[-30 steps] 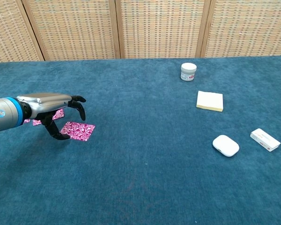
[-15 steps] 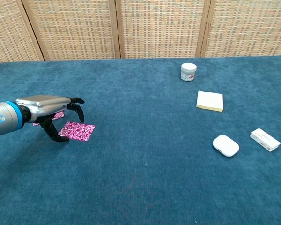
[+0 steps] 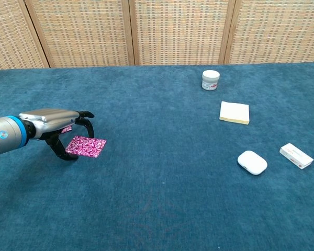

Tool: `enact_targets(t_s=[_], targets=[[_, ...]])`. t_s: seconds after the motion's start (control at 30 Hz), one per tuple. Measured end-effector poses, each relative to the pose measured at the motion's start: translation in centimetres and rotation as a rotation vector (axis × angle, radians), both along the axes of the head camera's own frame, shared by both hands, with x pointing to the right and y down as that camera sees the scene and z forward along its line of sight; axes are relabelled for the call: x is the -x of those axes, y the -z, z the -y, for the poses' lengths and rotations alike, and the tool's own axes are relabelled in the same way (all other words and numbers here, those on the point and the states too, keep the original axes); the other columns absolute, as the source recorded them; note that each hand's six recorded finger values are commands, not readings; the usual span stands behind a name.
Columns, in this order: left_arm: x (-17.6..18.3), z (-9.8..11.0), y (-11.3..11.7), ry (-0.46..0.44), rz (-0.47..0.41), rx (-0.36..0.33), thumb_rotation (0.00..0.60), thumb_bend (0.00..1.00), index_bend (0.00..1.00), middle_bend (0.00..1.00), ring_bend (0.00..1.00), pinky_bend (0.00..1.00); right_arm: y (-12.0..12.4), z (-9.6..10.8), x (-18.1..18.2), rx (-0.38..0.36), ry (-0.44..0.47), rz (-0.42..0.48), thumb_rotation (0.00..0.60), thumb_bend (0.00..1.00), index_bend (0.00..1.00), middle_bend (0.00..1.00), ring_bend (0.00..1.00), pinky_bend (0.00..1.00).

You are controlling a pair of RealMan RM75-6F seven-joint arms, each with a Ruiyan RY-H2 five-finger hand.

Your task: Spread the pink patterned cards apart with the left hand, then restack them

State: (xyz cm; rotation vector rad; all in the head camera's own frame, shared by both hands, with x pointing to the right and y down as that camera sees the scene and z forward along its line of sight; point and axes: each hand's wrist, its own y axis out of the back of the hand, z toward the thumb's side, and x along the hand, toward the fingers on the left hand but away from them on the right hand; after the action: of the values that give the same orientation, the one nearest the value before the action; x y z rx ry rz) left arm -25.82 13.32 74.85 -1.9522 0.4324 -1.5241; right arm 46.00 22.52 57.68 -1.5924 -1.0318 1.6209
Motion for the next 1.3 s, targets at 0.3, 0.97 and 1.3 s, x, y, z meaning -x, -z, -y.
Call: enact_targets(t_s=[0.3,0.97,1.3], targets=[[0.0,-0.1,-0.1,0.002,0.003,0.011,0.6,0.36,0.41,0.0,0.0,0.0,0.0,0.0,0.0,0.0,0.001,0.0,0.6,0.0,0.0,0.0,0.0,0.0],[0.4,0.9,0.6,0.026,-0.007,-0.025,0.6,0.36,0.51,0.0,0.0,0.0,0.0,-0.1,0.0,0.003,0.001,0.0,0.6,0.0,0.0,0.0,0.0,0.0],[2.4,3.5,2.2,0.097,-0.003,-0.072,0.6,0.35,0.51,0.0,0.0,0.0,0.0,-0.1,0.1,0.003,0.005,0.003,0.6,0.0,0.0,0.0,0.0,0.0]])
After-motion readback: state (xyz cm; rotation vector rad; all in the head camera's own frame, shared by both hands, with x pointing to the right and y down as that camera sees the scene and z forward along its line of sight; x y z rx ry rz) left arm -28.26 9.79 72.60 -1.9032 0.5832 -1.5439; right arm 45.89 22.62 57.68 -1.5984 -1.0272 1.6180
